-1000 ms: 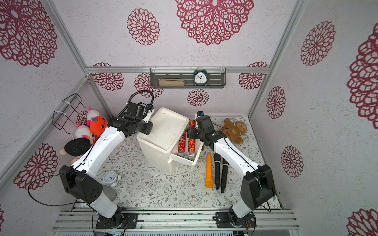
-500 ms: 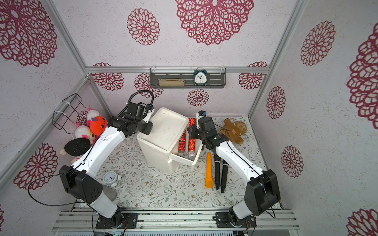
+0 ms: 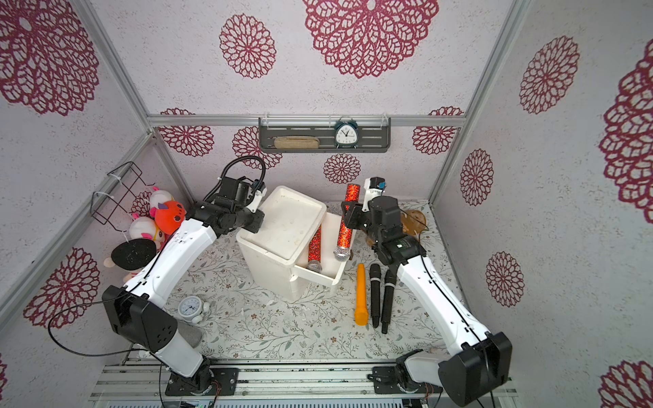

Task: Take the microphone out of the drawer
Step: Pick up the microphone from the drawer, then place the microphone at the center of the board.

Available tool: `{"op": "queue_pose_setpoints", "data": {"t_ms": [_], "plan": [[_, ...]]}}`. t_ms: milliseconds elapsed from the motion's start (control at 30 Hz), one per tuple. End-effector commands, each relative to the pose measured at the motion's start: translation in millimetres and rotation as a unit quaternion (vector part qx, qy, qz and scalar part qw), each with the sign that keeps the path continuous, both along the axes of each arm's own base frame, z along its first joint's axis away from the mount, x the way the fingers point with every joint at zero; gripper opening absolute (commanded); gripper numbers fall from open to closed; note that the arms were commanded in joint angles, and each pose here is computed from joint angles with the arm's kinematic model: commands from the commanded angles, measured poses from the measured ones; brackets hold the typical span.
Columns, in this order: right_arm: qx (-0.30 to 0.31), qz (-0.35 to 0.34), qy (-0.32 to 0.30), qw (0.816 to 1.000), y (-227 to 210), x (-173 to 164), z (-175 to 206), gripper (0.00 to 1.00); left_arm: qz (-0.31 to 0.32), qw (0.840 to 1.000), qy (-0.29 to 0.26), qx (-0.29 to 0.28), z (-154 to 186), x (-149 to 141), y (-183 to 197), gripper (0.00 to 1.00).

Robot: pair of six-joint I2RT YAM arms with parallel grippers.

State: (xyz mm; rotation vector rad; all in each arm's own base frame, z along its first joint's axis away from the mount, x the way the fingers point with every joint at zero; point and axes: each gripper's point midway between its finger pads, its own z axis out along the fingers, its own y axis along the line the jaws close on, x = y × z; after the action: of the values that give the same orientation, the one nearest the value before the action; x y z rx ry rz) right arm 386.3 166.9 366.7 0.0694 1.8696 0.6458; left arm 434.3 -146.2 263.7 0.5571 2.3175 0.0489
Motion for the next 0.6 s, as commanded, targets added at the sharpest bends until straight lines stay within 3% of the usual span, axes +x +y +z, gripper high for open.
{"op": "queue_pose_setpoints", "data": {"t_ms": [0, 267, 567], "plan": [[-0.014, -0.037, -0.010, 0.999, -30.3, -8.7, 13.8, 0.04, -0.026, 0.996, 0.073, 0.048, -52.9, -12.3, -8.8, 0.01], [-0.062, -0.109, 0.055, 0.991, -95.9, -29.3, -32.9, 0.05, -0.025, 0.996, 0.072, 0.051, -52.2, -12.4, -7.5, 0.01], [-0.104, -0.207, 0.154, 0.960, -176.5, -67.4, -112.3, 0.05, -0.025, 0.996, 0.070, 0.053, -51.0, -12.7, -6.8, 0.01]]}}
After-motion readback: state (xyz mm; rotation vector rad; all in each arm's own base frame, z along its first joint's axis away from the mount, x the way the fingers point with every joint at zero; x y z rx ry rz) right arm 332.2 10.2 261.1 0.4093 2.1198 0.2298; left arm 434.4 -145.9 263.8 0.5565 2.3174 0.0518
